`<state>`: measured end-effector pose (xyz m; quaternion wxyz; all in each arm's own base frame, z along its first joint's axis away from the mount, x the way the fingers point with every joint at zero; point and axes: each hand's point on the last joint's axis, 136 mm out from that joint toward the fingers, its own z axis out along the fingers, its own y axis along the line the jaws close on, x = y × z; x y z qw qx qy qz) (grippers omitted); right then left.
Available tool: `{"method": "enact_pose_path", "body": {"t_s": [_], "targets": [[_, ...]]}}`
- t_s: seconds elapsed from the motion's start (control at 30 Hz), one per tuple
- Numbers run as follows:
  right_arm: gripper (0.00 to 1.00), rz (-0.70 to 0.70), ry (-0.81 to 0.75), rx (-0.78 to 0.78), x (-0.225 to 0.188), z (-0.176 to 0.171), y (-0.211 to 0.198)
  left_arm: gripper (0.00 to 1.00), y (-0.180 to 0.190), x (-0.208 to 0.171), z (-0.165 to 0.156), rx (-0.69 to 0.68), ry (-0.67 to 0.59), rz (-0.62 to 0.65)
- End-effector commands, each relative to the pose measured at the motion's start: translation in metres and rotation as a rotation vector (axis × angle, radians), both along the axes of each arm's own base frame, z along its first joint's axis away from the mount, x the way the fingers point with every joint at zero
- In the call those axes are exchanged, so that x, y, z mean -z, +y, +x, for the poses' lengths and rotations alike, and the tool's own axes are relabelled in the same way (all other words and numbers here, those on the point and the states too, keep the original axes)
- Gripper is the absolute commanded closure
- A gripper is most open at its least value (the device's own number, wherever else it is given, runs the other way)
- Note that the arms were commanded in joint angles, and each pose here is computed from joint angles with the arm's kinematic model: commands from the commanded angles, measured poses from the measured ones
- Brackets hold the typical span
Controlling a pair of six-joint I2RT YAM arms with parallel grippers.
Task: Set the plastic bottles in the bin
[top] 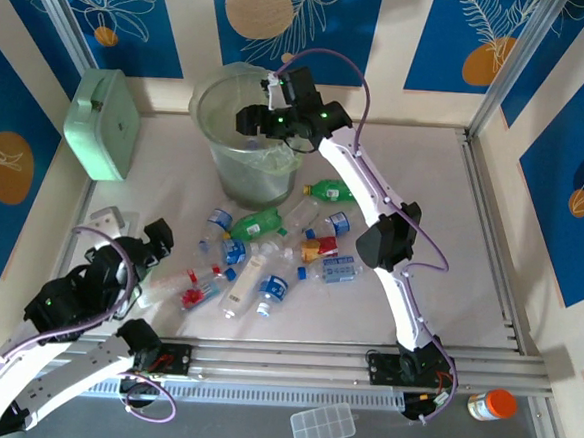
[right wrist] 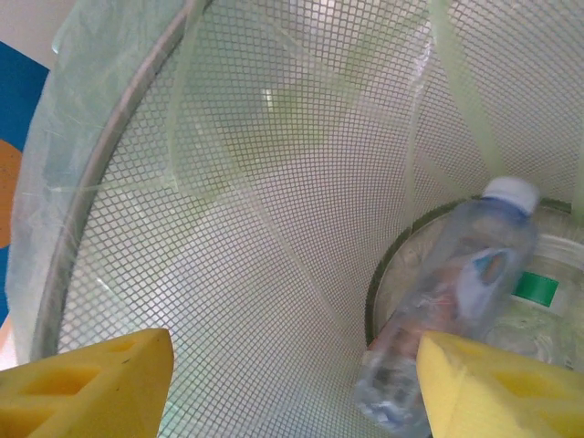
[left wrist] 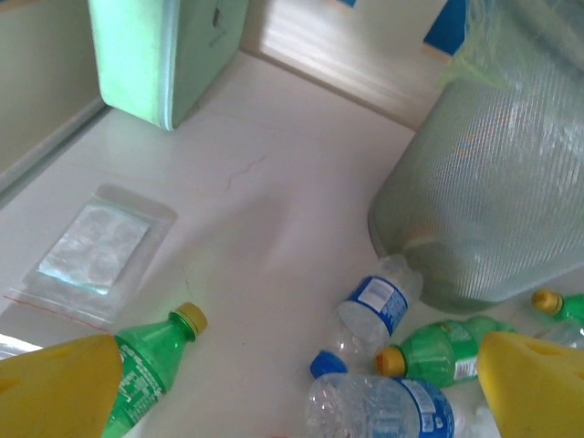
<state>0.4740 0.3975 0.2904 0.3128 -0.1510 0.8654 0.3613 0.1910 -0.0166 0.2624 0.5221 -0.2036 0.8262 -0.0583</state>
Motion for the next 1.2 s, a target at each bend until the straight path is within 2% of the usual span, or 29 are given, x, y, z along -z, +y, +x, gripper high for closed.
{"method": "enact_pose_path", "body": {"t_s": [0.0, 0.2, 0.5, 0.6, 0.8, 0.9, 1.0, 1.17], "targets": [[0.29, 0.065, -0.124, -0.010, -0.082, -0.025, -0.019, 0.01, -0.025, 0.004, 0.008, 0.108, 0.058, 0.018], [0.29, 0.025, -0.194, 0.027, -0.113, -0.050, -0.043, 0.01, -0.059, 0.025, 0.026, 0.247, 0.216, 0.125], [0.29, 0.027, -0.191, 0.058, -0.103, -0.100, -0.082, 0.01, -0.103, 0.082, 0.050, 0.459, 0.448, -0.049], [0.29, 0.026, -0.177, 0.075, -0.092, -0.113, -0.100, 0.01, -0.108, 0.095, 0.059, 0.504, 0.505, -0.009], [0.28, 0.041, -0.097, 0.111, -0.059, -0.129, -0.128, 0.01, -0.111, 0.117, 0.077, 0.498, 0.601, 0.062], [0.28, 0.045, -0.067, 0.124, -0.046, -0.133, -0.136, 0.01, -0.101, 0.131, 0.086, 0.437, 0.650, 0.127], [0.29, 0.055, -0.052, 0.119, -0.040, -0.137, -0.138, 0.01, -0.092, 0.135, 0.099, 0.368, 0.651, 0.175], [0.29, 0.070, -0.035, 0.114, -0.034, -0.143, -0.141, 0.00, -0.089, 0.134, 0.124, 0.295, 0.619, 0.177]]}}
